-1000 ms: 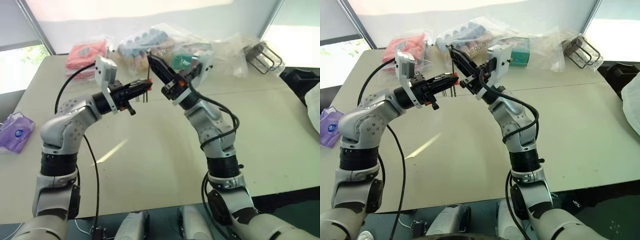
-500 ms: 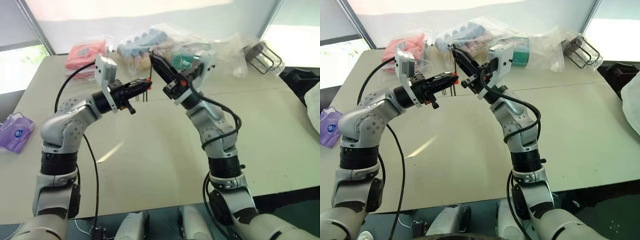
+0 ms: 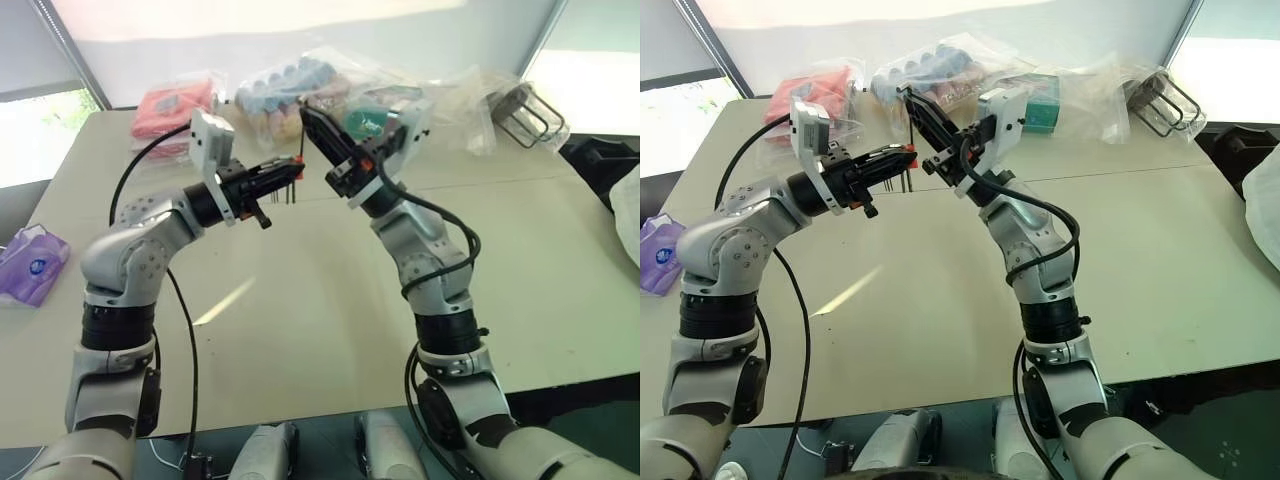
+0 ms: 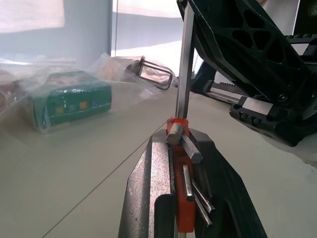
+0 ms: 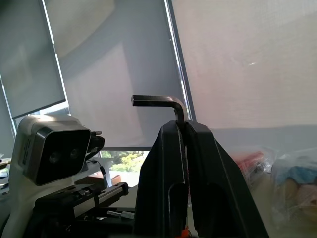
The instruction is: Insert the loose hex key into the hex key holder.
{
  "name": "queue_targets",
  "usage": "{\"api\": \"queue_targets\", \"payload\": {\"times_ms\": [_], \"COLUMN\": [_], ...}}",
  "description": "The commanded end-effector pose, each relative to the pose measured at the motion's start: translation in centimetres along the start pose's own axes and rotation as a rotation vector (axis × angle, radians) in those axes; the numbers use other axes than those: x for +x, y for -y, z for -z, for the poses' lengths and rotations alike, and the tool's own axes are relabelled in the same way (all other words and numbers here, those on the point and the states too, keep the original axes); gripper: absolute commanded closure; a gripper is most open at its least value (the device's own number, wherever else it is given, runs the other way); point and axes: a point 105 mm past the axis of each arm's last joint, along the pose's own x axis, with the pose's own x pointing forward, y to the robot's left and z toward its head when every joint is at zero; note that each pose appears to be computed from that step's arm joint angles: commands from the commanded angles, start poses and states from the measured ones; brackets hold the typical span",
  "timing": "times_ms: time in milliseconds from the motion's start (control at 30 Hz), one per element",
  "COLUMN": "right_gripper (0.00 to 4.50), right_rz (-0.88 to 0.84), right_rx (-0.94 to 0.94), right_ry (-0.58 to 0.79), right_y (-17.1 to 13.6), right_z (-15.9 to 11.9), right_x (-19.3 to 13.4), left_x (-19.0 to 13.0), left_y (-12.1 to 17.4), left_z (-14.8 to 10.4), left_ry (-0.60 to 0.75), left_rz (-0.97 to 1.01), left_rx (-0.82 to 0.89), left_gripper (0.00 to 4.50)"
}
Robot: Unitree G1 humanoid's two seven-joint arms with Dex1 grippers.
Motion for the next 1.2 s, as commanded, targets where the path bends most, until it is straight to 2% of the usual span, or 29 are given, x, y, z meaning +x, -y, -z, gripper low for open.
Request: {"api": "queue_targets", "payload": {"times_ms": [33,1200], "right_gripper": [4.47,4.47], "right_rz": [-0.036,-0.015], "right_rx": [-0.026,-0.057], "right_ry": [0.041,0.001], "right_y": [-0.93,-0.34], "right_z": [-1.21,-0.72], "right_x": [0.70,-0.12], "left_x": [0.02,-0.13], "left_y": [0.87,0.57], "left_z": [-1.65,-2.10], "left_ry": [0.043,0.053], "left_rz": [0.035,0.026], "left_rx": [0.045,0.056], "left_gripper": [4.50,4.50]}}
